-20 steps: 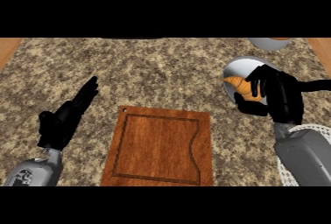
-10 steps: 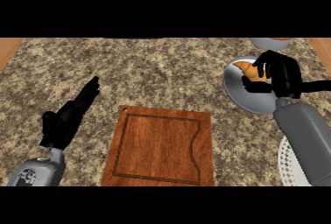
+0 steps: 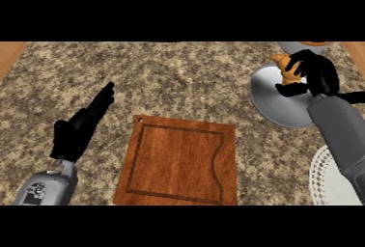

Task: Pick the croissant from the cutting board and place it in the pan

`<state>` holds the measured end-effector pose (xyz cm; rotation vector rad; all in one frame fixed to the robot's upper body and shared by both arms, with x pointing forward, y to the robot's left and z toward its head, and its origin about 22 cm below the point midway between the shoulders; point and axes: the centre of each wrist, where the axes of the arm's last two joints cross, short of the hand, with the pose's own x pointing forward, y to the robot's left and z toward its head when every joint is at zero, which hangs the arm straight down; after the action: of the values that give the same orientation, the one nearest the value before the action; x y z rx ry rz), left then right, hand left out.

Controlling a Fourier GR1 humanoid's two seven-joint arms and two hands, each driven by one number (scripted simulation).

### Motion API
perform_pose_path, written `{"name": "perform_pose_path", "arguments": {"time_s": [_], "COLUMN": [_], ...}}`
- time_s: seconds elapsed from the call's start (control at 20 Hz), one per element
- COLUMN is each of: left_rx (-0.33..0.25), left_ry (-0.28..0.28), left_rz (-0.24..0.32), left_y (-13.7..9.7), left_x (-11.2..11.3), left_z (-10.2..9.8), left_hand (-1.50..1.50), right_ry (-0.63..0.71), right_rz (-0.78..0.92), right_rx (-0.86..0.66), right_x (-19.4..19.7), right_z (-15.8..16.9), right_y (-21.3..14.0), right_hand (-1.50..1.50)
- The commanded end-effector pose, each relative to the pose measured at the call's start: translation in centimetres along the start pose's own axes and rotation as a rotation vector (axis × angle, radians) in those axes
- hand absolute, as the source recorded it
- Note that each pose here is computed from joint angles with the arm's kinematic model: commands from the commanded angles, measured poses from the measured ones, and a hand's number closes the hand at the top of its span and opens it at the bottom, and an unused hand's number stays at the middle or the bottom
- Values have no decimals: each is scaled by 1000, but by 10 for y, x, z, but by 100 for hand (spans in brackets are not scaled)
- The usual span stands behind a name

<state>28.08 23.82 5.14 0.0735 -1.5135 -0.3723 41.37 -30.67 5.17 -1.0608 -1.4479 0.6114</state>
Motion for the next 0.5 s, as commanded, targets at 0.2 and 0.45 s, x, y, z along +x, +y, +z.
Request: {"name": "perform_pose_path", "arguments": {"time_s": [0.2,0.45], "left_rx": [-33,-24], "left_ry": [-31,-25], "left_rz": [1,-9], "left_y": [-3,-5], "left_x": [13,15], "left_z": [-2,-5], "left_hand": [0,0], "right_ry": [87,35], "right_rz": [-95,-374], "right_rx": [116,19], "right_x": [-22,-21], "right_z": [-7,-9], "right_y": [0,-2], "right_hand": [-150,-150]}}
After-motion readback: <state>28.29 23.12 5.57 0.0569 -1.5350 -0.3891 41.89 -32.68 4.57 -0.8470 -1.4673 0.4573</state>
